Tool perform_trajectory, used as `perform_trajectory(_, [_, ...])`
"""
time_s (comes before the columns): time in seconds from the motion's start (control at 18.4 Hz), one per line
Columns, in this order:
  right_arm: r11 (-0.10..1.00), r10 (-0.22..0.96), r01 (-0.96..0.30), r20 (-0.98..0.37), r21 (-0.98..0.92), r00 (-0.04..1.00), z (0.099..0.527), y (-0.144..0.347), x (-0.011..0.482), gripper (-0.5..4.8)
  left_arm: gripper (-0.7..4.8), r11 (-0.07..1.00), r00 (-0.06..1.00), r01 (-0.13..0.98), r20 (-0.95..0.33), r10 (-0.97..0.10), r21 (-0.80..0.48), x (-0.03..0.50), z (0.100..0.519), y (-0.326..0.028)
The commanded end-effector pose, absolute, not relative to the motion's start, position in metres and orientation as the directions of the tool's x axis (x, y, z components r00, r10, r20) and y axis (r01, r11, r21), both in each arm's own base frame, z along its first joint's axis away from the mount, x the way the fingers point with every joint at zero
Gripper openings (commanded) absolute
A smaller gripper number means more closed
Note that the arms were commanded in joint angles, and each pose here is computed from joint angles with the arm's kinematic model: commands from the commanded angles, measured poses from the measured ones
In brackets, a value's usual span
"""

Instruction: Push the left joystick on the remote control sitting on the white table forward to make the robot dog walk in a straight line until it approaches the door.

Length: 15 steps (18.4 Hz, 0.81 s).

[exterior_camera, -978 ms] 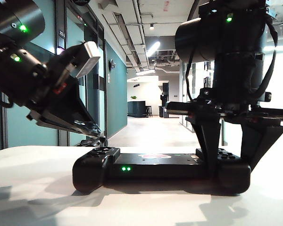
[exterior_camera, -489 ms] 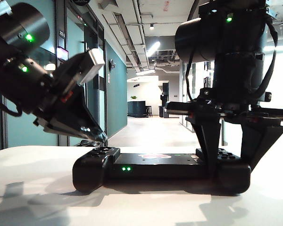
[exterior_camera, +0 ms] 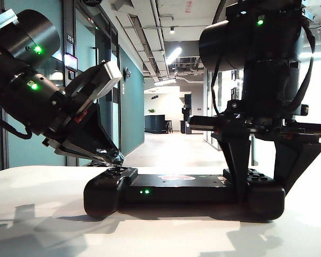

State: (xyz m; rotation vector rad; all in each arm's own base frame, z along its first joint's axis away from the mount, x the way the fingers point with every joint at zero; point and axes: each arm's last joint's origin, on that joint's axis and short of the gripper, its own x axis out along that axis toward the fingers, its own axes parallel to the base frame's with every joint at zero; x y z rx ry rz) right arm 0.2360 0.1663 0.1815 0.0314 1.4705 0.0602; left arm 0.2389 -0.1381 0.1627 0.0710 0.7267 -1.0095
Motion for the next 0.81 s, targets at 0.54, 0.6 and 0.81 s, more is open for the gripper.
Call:
perform_trajectory(0.54, [0.998,0.065,-0.024,-0.994,0.063,0.088,0.1809,0.1661,0.2353,1.06,-0.05,0.551,0.337,0.796,-0.572,-0.748,-0.251,0.2426,0.1604,-0.1401])
perform_trajectory(0.6, [0.998,0.065,-0.024,-0.994,0.063,0.088,0.1809,0.1661,0.2353,1.06,-0.05,0.551,0.337,0.796,-0.572,-0.748,-0.251,0.2427,0.1606,-0.1401])
perform_trajectory(0.81, [0.998,0.065,-0.024,-0.994,0.063,0.088,0.1809,0.1661,0.2354,1.06,-0.05,0.551,0.337,0.796,-0.572,-0.748,-0.251,0.2427,0.1605,-0.1401])
